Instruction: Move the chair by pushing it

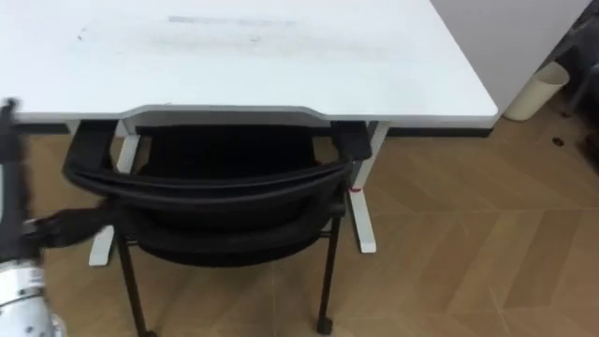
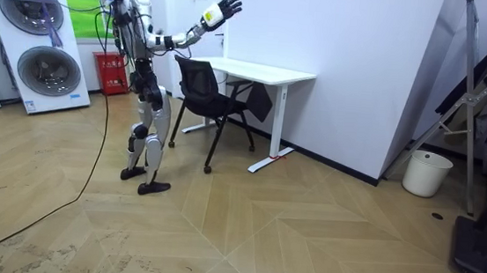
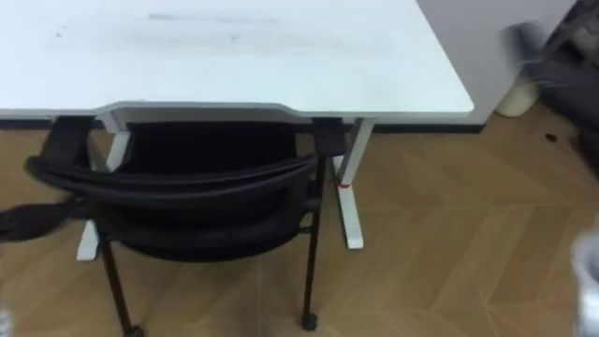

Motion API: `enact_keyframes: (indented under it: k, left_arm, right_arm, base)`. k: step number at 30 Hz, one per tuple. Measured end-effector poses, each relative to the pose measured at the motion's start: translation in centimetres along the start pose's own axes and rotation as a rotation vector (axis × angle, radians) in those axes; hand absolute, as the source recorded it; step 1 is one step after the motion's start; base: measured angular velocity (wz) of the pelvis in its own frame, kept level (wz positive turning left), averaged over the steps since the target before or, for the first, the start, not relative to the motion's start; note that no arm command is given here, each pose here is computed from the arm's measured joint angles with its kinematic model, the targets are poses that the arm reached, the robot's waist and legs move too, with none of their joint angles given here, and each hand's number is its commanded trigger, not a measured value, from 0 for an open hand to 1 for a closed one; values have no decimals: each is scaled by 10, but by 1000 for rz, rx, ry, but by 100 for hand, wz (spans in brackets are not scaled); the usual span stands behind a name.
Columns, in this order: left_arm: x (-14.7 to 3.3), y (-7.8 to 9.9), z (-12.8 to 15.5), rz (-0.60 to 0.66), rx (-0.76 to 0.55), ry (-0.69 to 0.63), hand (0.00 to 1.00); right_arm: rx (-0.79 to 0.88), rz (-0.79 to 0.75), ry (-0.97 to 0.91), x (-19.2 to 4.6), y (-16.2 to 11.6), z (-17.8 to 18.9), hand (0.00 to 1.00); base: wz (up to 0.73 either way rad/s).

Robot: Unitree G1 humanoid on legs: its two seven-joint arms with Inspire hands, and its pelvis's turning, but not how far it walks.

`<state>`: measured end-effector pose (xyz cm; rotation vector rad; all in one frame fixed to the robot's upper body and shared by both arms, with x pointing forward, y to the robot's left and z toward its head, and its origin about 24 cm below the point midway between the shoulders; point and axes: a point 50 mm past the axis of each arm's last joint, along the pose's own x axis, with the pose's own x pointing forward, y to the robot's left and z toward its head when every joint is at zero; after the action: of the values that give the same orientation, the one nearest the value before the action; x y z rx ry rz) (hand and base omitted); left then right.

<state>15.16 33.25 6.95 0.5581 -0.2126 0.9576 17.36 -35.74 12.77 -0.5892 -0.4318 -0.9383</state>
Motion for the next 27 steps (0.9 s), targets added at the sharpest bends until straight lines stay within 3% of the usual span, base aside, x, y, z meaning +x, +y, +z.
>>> enact_keyframes:
  k: [1, 3, 4, 5, 6, 8, 9, 11, 12, 14, 17, 20, 27]
  left_arm:
    - [2, 24, -5, 144, -33, 23, 0]
    - [-18, 61, -28, 332, -31, 146, 0]
    - [-27, 69, -36, 362, -17, 195, 0]
    - [-52, 82, -57, 389, 36, 313, 0]
    - [-66, 87, -68, 395, 65, 384, 0]
    - [-129, 103, -112, 403, 186, 733, 0]
    - [-145, 107, -119, 407, 202, 816, 0]
    - [-211, 126, -137, 417, 280, 1113, 0]
    - [-225, 130, -140, 412, 303, 1177, 0]
    - [-269, 146, -144, 438, 356, 1398, 0]
    - [-301, 154, -142, 399, 369, 1577, 0]
    - [-316, 145, -143, 242, 354, 1685, 0]
    - [-310, 101, -153, -82, 176, 1784, 0]
  right_arm:
    - [-36, -62, 18, -5, -19, -5, 0]
    - [-99, -143, 115, -30, -52, -20, 0]
    - [-120, -160, 164, -42, -60, -27, 0]
    - [-172, -185, 282, -72, -75, -41, 0]
    - [-194, -187, 347, -87, -80, -48, 0]
    - [-291, -169, 685, -160, -98, -81, 0]
    - [-317, -167, 770, -178, -103, -87, 0]
    - [-425, -116, 1054, -241, -118, -106, 0]
    - [-455, -106, 1116, -255, -123, -110, 0]
    - [-573, -72, 1364, -306, -143, -116, 0]
    - [-664, 26, 1664, -361, -155, -108, 0]
    - [-609, 42, 1836, -380, -145, -107, 0]
    - [-398, 121, 1921, -363, -100, -128, 0]
  base:
    - [-45]
    - [-44]
    - [-26]
    - [-20]
    - [-22]
    - [-8]
    - [-4]
    - [-9]
    - [-3]
    - [0]
    - [9]
    - [9]
    - [-1]
